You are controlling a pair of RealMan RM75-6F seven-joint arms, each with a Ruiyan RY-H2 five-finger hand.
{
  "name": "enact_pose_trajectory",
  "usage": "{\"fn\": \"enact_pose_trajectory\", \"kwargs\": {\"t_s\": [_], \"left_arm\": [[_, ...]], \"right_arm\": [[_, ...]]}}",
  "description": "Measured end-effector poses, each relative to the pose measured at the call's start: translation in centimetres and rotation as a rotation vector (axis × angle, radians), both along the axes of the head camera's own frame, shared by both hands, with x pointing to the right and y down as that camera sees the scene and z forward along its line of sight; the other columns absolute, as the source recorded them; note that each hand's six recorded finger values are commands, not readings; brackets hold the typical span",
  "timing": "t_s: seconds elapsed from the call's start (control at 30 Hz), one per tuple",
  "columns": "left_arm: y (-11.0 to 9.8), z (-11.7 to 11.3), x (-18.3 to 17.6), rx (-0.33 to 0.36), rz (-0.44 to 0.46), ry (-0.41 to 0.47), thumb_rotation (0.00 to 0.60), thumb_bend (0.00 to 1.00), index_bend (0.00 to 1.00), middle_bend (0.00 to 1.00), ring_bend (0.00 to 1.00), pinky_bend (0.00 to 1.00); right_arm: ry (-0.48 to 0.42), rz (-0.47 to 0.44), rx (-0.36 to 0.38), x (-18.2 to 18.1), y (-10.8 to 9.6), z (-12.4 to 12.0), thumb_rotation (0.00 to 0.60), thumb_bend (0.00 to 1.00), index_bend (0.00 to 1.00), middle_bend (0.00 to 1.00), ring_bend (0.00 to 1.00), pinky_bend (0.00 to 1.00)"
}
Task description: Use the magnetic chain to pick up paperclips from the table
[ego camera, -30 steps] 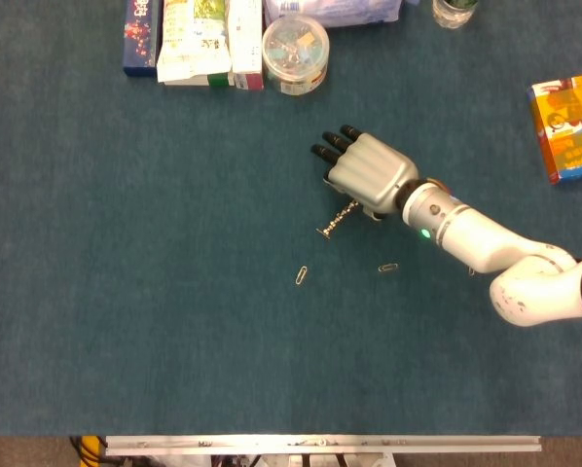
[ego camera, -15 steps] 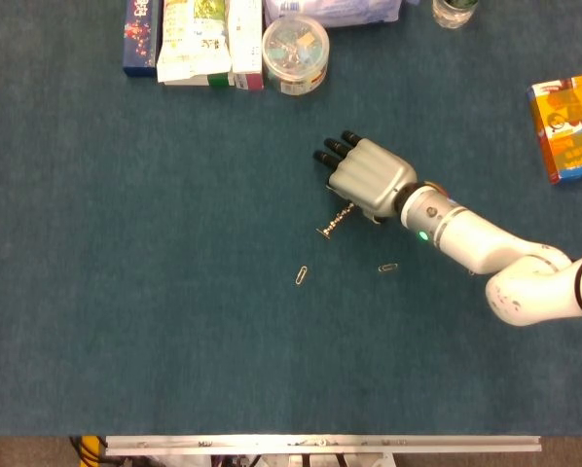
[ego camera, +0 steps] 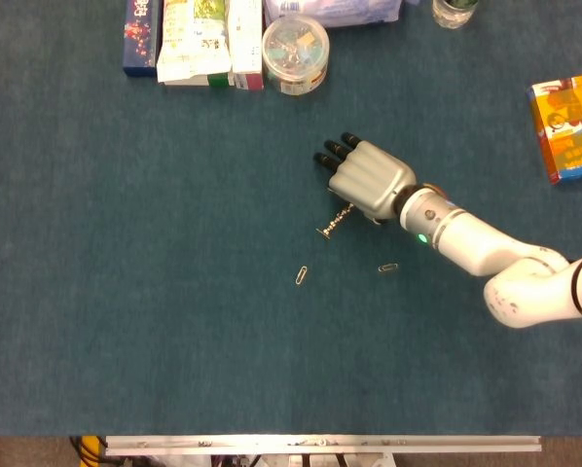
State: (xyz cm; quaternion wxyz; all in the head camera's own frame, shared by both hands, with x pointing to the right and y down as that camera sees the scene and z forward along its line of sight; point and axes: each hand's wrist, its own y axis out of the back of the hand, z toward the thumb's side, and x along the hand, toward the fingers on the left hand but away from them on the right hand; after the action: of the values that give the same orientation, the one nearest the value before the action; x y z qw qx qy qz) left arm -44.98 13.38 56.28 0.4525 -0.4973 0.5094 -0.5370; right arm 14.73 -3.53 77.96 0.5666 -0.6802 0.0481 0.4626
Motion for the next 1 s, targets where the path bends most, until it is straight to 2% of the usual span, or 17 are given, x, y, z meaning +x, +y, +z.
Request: {"fn": "enact_pose_trajectory", "kwargs": {"t_s": [0.37,1.0], "left_arm": [[0.09,0.01,-0.02,-0.002,-0.002,0.001,0.600,0.33,0.61,0.26,0.01,0.00],[0.09,-0.27,-0.29,0.004,-0.007,0.009,0.600,0.33,0.62,0.26,0.01,0.00]], "right_arm": [[-0.007,-0.001,0.028,-0.23,-0.09,0.20,0.600,0.11,0.52,0.09,0.00,0.11],[0.000,0.010,0.004,-0.58,-0.31,0.63,0.600,0.18,0.53,0.09,0.00,0.11]]}}
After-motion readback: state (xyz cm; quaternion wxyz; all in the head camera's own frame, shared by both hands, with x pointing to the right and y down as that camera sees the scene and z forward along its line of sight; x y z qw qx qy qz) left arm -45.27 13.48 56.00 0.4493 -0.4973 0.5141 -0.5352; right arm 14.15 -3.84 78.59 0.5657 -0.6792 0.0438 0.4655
